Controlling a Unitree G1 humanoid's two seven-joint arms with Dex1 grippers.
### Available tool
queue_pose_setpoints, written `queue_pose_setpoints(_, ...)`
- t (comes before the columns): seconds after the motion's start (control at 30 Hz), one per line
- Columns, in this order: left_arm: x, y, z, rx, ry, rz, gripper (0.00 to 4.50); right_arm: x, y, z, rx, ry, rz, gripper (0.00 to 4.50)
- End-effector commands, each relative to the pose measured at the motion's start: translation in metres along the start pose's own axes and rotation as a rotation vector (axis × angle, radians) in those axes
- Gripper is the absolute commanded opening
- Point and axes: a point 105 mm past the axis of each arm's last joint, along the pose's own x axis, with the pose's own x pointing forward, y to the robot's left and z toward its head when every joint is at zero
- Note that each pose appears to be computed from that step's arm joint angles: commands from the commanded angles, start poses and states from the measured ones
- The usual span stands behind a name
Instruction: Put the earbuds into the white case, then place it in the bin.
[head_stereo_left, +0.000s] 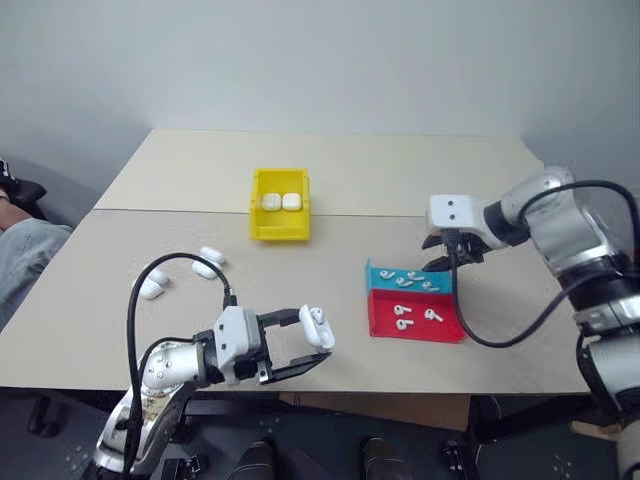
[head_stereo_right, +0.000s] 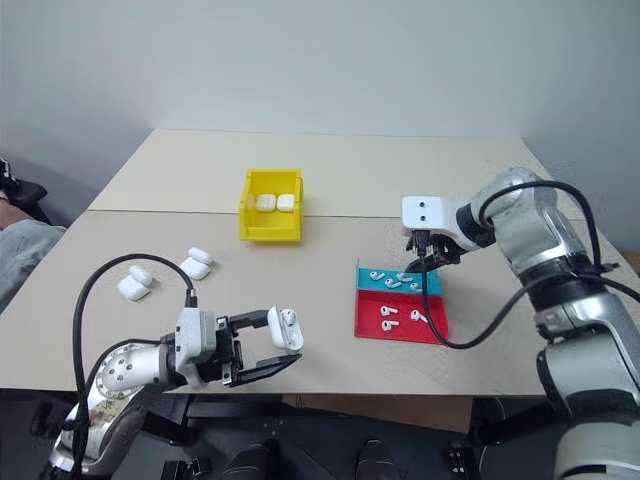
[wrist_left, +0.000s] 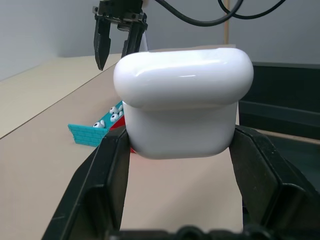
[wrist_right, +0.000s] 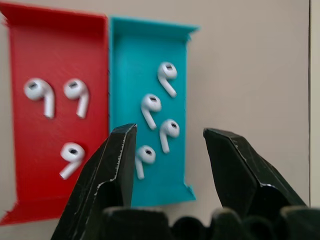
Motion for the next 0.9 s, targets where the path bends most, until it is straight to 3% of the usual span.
queue_pose_setpoints(0.03, 0.004, -0.008, 0.011, 0.054, -0.036, 0.023, 2.72, -0.001, -0.004, -0.007, -0.042, 0.051, 0.014, 2.6)
queue_pose_setpoints(0.47, 0.013, -0.017, 0.014, 0.005, -0.06, 0.15, 2.72, 0.031, -0.005, -0.026, 0.027, 0.127, 0.047, 2.6)
queue_pose_setpoints(0.9, 0.014, -0.021, 0.016, -0.016, -0.056, 0.146, 2.72, 0.046, -0.005, -0.026, 0.083, 0.11, 0.046, 2.6)
